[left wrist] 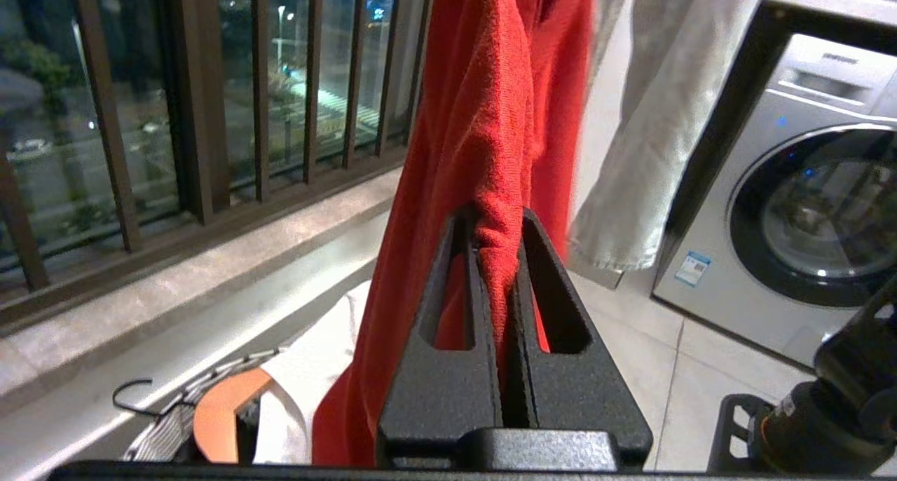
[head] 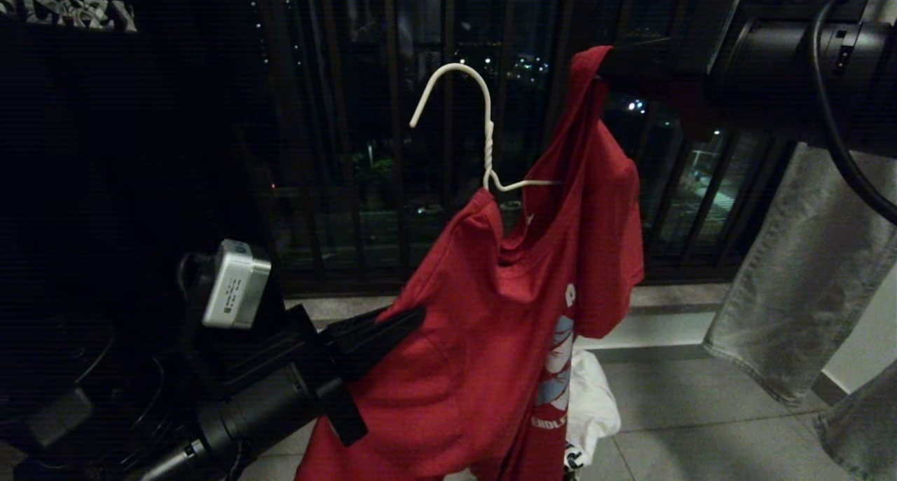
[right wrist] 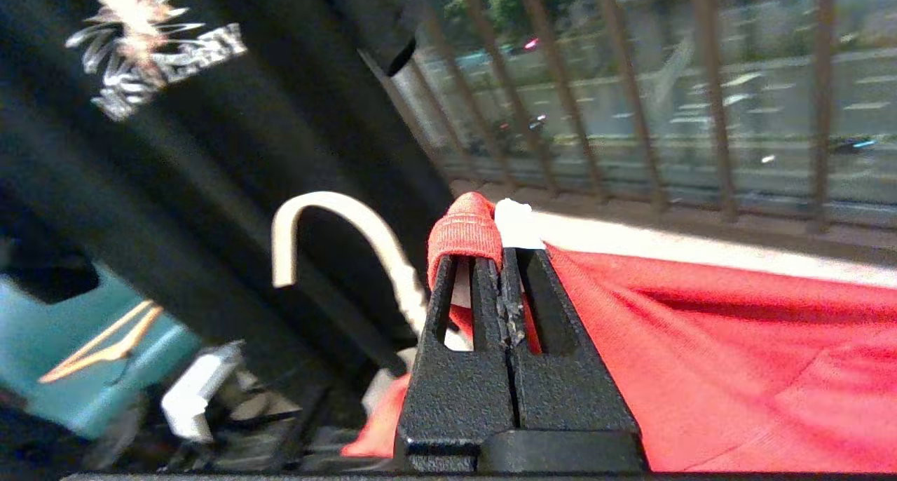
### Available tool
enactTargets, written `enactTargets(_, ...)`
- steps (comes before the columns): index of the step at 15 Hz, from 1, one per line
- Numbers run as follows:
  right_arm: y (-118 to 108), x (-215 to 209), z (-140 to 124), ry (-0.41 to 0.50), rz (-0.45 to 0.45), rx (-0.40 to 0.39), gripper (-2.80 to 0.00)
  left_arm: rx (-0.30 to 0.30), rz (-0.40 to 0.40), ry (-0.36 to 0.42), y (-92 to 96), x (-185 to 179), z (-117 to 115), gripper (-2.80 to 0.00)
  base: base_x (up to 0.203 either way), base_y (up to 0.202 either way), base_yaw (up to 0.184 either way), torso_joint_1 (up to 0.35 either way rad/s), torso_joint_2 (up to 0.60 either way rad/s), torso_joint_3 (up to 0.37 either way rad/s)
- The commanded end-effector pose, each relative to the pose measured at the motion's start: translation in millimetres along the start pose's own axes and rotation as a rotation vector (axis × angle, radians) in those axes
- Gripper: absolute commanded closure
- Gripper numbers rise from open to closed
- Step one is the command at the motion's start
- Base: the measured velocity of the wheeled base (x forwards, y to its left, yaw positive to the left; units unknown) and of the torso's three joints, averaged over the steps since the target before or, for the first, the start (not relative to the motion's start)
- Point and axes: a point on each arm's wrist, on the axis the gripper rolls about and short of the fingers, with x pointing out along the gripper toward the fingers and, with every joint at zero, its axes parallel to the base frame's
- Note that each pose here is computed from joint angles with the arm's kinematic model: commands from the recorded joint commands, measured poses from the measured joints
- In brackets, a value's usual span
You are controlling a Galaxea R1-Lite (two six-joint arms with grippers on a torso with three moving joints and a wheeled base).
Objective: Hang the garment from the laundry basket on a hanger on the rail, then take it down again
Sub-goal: Hang the clothes on the clothes rack
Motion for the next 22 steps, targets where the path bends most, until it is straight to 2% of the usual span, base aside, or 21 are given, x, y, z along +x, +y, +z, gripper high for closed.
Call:
enactTargets(1, 8, 1, -5, 0.018, 0.032, 0.031, 0.00, 0.000, -0.003, -0.017, -3.1, 2, 2, 0.00, 0.000, 0.000, 0.000, 0.000, 0.00, 0.000)
enactTargets(5, 18, 7, -18, 0.070, 0.071, 0.048, 0.00, 0.011, -0.020, -0.053, -9.4, -1, 11, 0.00, 0.000, 0.000, 0.000, 0.000, 0.00, 0.000)
enactTargets(7, 23, 9, -27, 0.103, 0.093, 0.052, 0.00, 0.020, -0.001, -0.082, -9.8, 0, 16, 0.00, 0.000, 0.000, 0.000, 0.000, 0.00, 0.000)
enactTargets(13, 35, 2, -29, 0.113, 0.128, 0.058, 0.00, 0.051, 0.010, -0.123, -12.0, -1, 25, 0.00, 0.000, 0.000, 0.000, 0.000, 0.00, 0.000)
enactTargets(15, 40, -2, -29, 0.105, 0.135, 0.058, 0.00, 0.069, 0.009, -0.131, -13.7, -2, 26, 0.00, 0.000, 0.000, 0.000, 0.000, 0.00, 0.000)
enactTargets(19, 42, -5, -24, 0.056, 0.085, 0.059, 0.00, 0.110, -0.011, -0.162, -22.6, -6, 33, 0.00, 0.000, 0.000, 0.000, 0.000, 0.00, 0.000)
enactTargets(22, 45, -8, -20, 0.012, 0.044, 0.050, 0.00, 0.145, 0.003, -0.169, -34.0, -5, 31, 0.00, 0.000, 0.000, 0.000, 0.000, 0.00, 0.000)
